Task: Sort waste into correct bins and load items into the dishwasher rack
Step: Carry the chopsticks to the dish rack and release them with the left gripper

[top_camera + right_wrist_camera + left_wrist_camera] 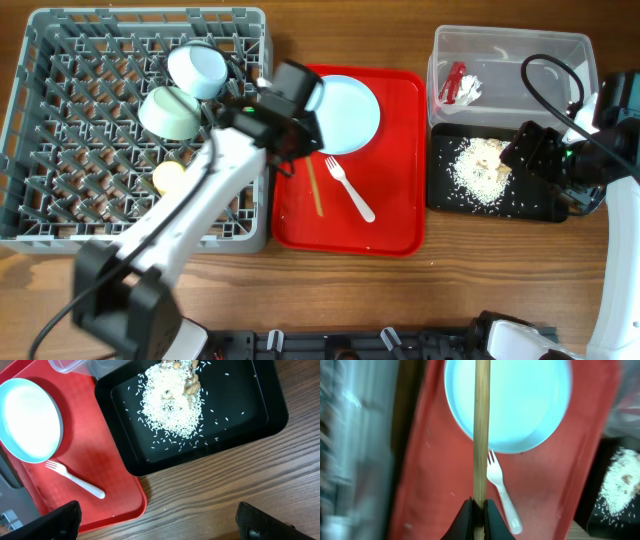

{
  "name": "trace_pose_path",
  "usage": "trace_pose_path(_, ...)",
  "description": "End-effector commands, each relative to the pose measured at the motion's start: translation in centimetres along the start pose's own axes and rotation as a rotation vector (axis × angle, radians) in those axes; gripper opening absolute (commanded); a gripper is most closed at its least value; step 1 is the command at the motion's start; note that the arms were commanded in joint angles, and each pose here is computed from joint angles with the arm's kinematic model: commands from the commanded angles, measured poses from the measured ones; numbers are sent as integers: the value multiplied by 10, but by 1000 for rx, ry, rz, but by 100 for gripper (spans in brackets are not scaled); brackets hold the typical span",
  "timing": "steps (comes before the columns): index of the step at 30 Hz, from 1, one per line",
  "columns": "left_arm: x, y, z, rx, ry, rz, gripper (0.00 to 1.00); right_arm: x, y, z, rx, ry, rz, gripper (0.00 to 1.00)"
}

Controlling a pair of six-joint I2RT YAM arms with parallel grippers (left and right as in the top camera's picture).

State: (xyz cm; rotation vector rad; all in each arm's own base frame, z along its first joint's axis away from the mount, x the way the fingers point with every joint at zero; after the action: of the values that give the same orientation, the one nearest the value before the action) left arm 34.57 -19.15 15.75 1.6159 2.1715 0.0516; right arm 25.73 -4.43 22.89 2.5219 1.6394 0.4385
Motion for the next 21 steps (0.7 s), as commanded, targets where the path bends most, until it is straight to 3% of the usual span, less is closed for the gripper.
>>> trace_pose_path(1,31,47,-45,-173,30,217,4,-2,3,-1,-7,-13,-15,100)
trace_pose_path(5,69,87,-56,-261,120,336,4,-2,3,-1,-7,-13,-15,100)
trace_pose_path(8,84,101,-52,-274,143,311,4,-2,3,-1,-7,-13,-15,100)
trace_pose_path(18,106,98,17,-131,203,248,4,-2,3,-1,-7,-13,-15,100)
trace_pose_path(19,106,98,17,-132,203,249,6,-2,3,-1,-7,-13,-14,100)
trace_pose_path(21,106,98,17,-133,203,249,25,-2,3,-1,-7,-13,-14,100)
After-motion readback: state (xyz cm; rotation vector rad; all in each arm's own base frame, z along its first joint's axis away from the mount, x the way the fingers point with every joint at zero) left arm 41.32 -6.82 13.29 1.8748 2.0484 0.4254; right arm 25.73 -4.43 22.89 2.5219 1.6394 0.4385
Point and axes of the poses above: each gripper's point midway between its finger pads, its own z axis out along the fingers, its own x axis along the line the jaws close on, y = z × x, the point moved 1 cm from there along -z, back along the fingers, and after that the axes turned 6 degrees about -z, right-handed, at the moved point
